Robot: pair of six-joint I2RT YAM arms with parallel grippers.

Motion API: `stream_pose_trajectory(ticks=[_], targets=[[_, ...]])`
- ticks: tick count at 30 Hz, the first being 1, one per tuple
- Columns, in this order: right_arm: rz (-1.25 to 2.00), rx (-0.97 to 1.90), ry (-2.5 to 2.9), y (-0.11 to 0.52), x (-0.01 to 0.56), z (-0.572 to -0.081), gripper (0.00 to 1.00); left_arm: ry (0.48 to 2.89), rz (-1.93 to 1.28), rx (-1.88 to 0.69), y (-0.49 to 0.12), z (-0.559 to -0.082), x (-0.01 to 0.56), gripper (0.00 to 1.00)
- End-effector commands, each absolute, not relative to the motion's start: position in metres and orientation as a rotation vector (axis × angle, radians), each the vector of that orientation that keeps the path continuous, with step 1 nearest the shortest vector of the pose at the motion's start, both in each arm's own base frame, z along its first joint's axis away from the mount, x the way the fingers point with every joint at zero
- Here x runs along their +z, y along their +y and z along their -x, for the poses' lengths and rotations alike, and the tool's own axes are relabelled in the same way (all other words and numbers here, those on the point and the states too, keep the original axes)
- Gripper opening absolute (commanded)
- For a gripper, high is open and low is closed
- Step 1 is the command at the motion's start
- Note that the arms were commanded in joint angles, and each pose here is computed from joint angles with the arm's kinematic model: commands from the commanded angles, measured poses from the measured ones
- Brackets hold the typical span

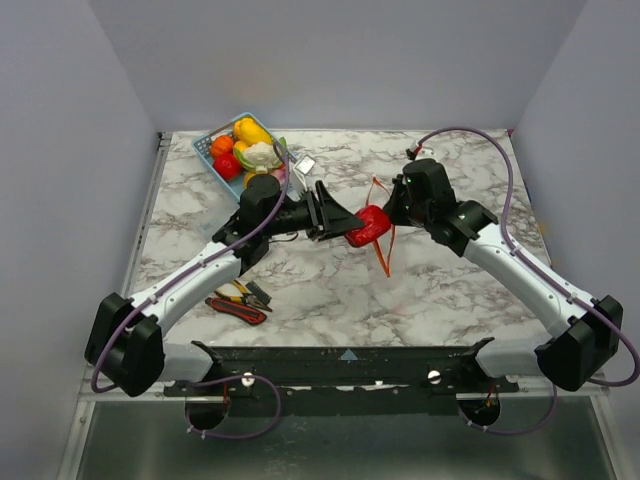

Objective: Place the food in the zip-top bag and seal the zipper
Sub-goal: Place the fake vegetable in the zipper food storage bag.

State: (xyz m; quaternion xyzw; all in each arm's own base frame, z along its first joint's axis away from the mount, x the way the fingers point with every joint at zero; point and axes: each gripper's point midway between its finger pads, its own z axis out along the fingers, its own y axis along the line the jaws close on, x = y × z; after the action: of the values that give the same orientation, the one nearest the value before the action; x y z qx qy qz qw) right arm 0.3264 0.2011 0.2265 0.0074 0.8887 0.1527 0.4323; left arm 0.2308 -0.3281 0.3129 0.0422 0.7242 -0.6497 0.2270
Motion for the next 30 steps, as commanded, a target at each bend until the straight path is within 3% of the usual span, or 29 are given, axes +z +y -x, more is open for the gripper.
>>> stream_pose_trajectory(ticks=[1, 9, 16, 23, 28, 30], targets=[[-0.023, 0.417, 2.194, 0.202, 0.231, -0.326, 0.01, 2.103, -0.050, -1.744, -0.335, -0.242, 0.296, 0.00], [0.021, 0.444, 2.141, 0.204, 0.247, -0.325, 0.01, 2.358, 0.054, -1.258, -0.309, -0.262, 0.250, 0.00], [0.129, 0.563, 2.102, 0.222, 0.253, -0.319, 0.01, 2.378, -0.005, -1.240, -0.325, -0.268, 0.256, 0.00], [0.094, 0.582, 2.073, 0.221, 0.267, -0.319, 0.01, 2.402, -0.066, -1.057, -0.327, -0.276, 0.250, 0.02], [0.053, 0.620, 2.062, 0.224, 0.273, -0.319, 0.01, 2.364, -0.119, -1.056, -0.332, -0.273, 0.258, 0.48], [0.045, 0.608, 2.070, 0.223, 0.270, -0.319, 0.01, 2.340, -0.144, -1.058, -0.331, -0.271, 0.263, 0.60]])
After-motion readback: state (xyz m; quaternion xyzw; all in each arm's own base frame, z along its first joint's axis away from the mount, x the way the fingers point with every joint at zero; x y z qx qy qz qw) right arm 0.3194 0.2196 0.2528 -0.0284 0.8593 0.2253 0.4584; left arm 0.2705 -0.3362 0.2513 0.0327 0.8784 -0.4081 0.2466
